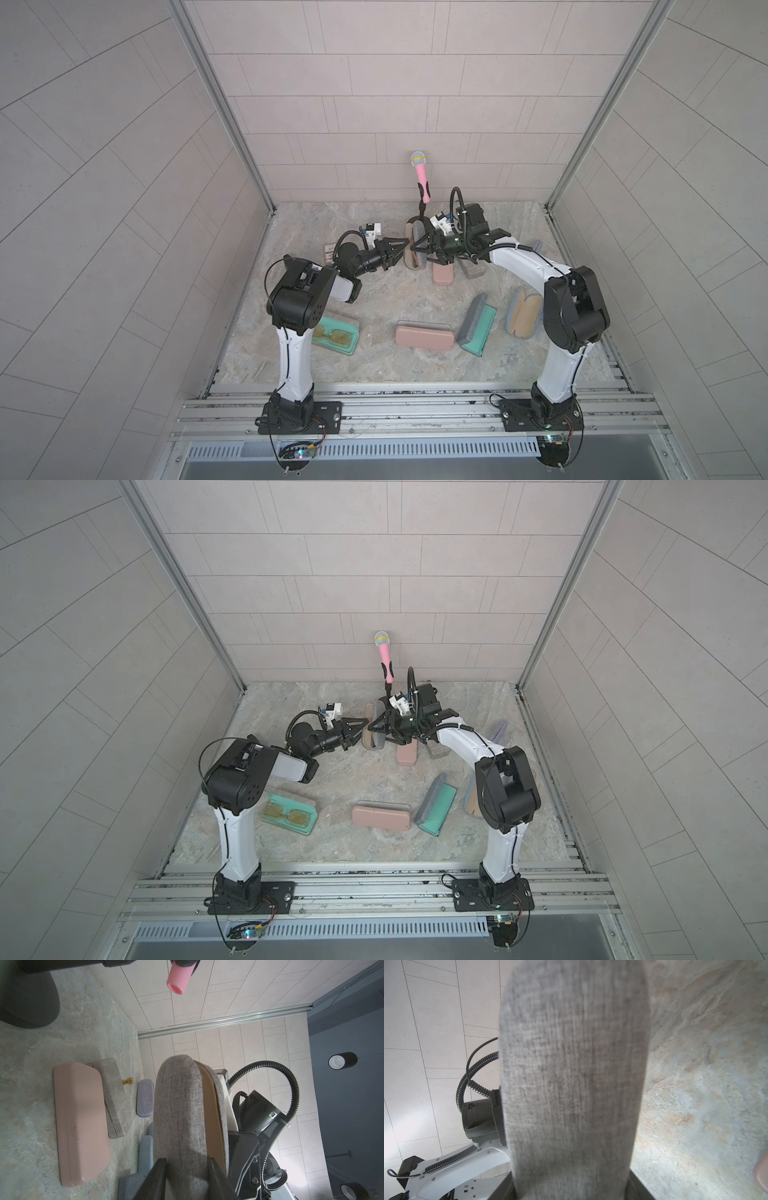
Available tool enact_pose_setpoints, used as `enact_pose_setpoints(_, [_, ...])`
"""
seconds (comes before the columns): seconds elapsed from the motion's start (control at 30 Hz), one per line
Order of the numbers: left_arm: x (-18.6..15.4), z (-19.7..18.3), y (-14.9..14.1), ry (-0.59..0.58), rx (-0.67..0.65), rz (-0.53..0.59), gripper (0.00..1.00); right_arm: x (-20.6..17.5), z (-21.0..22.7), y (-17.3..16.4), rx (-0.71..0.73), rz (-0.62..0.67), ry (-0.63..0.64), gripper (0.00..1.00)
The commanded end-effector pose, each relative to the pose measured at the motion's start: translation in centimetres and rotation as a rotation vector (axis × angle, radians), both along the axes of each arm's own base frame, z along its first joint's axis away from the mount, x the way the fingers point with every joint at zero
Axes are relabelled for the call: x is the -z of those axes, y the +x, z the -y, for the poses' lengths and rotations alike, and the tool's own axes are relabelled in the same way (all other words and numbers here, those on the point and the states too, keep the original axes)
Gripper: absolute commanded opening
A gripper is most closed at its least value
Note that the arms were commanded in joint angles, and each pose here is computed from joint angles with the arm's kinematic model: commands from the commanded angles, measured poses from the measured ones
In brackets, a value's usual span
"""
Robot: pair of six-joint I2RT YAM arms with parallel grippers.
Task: Close the glasses case
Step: Adjust the glasses case.
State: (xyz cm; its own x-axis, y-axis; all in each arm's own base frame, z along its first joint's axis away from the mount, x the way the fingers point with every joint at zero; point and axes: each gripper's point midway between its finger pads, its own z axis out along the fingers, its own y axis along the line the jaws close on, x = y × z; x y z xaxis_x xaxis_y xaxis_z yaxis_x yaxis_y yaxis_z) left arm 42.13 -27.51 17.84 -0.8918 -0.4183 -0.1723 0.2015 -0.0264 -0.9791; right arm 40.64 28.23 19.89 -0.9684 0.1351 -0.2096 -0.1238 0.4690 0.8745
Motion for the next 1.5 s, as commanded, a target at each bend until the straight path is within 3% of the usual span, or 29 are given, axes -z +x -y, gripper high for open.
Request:
enact_pose_setpoints(0.0, [3.5,1.1,-1.3,0.041,0.051,-0.098,0.35,-9.4,-1.8,-2.5,-0.155,0.243,0.194,0.16])
enact_pose_setpoints(0.63, [3.7,1.1,-1.3,0.043,0.056,-0.104,0.36,-11.2,-1.8,-2.9,-0.166,0.279,0.295,0.16])
enact_pose_setpoints(1.07, [2.4,0.6,-1.7,0.033,0.052,-0.087,0.36,-7.5,-1.8,-2.0,-0.157,0.225,0.235,0.16])
enact_pose_setpoints(1.27, [1.7,0.3,-1.7,0.027,0.045,-0.076,0.51,-7.0,-1.6,-1.7,-0.153,0.220,0.216,0.16])
enact_pose_setpoints(1.47, [1.9,0.1,-1.8,0.028,0.042,-0.085,0.53,-6.7,-1.3,-1.7,-0.154,0.217,0.206,0.15])
